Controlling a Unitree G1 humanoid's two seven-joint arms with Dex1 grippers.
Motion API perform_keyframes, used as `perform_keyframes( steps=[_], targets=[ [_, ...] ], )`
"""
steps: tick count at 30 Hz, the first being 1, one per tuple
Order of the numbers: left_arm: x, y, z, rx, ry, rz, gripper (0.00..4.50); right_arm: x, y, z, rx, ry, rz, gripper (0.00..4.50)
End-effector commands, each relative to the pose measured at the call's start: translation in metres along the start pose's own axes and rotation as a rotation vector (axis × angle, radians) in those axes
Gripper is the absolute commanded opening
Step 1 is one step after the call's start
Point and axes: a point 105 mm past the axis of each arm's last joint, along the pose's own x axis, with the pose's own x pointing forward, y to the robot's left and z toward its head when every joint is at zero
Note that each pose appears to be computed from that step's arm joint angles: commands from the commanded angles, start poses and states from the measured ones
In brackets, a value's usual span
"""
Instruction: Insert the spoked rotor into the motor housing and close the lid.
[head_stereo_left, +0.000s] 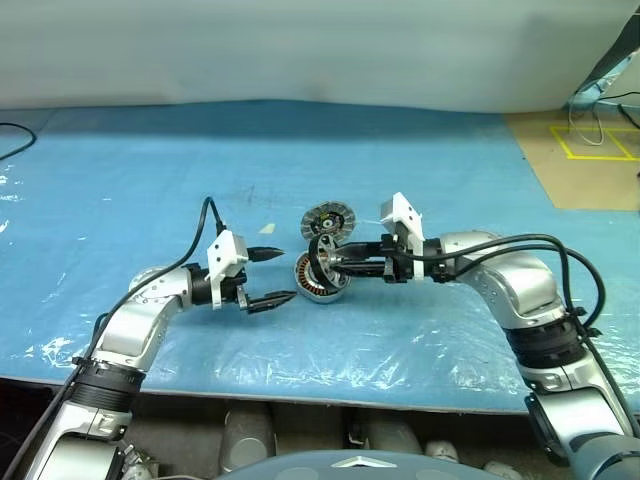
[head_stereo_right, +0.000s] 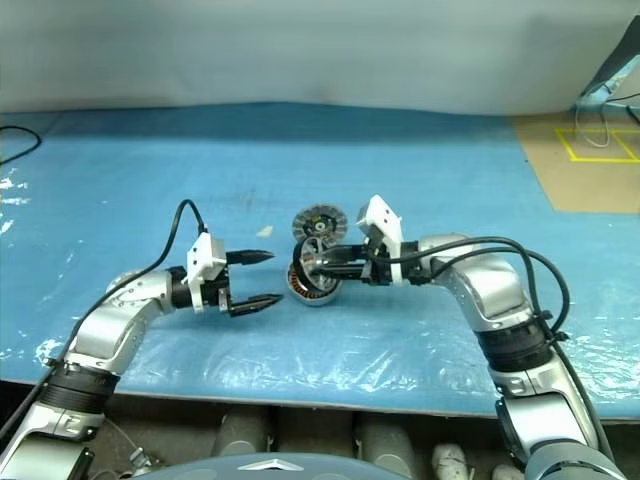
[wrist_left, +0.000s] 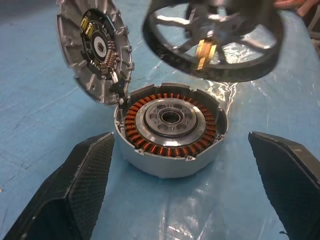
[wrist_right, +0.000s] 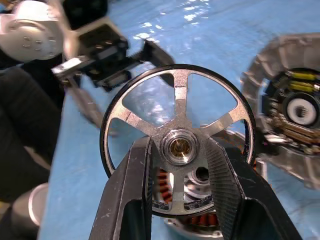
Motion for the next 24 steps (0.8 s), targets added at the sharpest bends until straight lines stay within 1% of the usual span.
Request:
perform_keyframes(
  steps=[1, 8, 18, 24],
  targets=[
    [0.001, -0.005, 0.008, 0.026, -0.023, -0.007, 4.50, 0.003, -0.004, 0.006, -0.038, -0.011, 0.006, 1.22],
    [-0.001, -0.007, 0.004, 0.021, -0.020, 0.003, 4.50, 0.015, -0.003, 0.001, -0.048, 0.018, 0.015, 1.22],
    [0.008, -0.009, 0.012, 0.028, -0.032, -0.007, 4.50, 0.010, -0.007, -0.004, -0.096, 0.067, -0.001, 1.22],
    [0.012, -0.011, 0.017, 0.028, -0.037, -0.015, 4.50, 0.005, -0.009, 0.010, -0.125, 0.050, -0.007, 1.22]
  ],
)
